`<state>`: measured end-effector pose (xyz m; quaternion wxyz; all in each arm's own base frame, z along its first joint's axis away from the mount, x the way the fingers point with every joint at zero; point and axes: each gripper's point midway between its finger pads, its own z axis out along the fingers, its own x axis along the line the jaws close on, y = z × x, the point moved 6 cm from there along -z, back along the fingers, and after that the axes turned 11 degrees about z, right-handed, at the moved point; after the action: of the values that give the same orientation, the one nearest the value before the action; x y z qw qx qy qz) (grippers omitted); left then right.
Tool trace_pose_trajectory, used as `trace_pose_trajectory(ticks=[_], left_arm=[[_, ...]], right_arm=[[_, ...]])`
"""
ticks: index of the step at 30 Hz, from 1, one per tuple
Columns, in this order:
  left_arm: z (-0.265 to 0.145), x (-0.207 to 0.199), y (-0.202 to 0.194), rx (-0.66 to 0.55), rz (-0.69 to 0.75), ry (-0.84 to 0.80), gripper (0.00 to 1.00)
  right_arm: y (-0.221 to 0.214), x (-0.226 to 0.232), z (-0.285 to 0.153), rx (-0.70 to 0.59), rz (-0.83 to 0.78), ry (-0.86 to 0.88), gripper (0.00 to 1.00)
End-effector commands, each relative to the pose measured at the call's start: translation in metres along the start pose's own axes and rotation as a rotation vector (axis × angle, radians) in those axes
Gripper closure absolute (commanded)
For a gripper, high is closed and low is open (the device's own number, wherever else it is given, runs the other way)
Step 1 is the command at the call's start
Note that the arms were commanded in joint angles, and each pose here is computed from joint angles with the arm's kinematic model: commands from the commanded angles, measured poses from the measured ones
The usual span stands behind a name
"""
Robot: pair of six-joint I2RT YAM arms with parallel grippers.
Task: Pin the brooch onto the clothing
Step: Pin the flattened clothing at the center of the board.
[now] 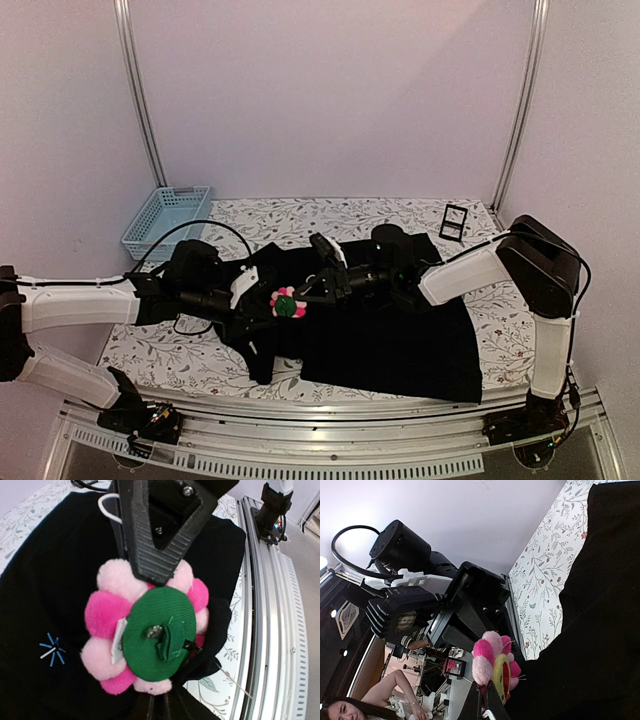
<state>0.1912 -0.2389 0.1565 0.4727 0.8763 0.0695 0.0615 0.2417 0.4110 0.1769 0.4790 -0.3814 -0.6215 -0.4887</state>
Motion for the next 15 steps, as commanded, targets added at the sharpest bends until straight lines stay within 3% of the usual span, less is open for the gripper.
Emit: trace_pose_trajectory(ticks=[1, 9, 15], left_arm=[[0.002, 0.008, 0.008, -0.026, -0.024, 0.065, 0.99], [-0.005, -0.002, 0.023, -0.087, -0.064, -0.027, 1.00], [-0.012, 0.015, 0.033, -0.136, -0.139, 0.038, 1.00]], right_arm=[[0.001, -0.005, -0.002, -0.002, -0.006, 0.000, 1.00], [0.002, -0.010, -0.001, -0.008, -0.001, -0.005, 1.00], [-0.002, -0.015, 0.000, -0.001, 0.027, -0.008, 1.00]])
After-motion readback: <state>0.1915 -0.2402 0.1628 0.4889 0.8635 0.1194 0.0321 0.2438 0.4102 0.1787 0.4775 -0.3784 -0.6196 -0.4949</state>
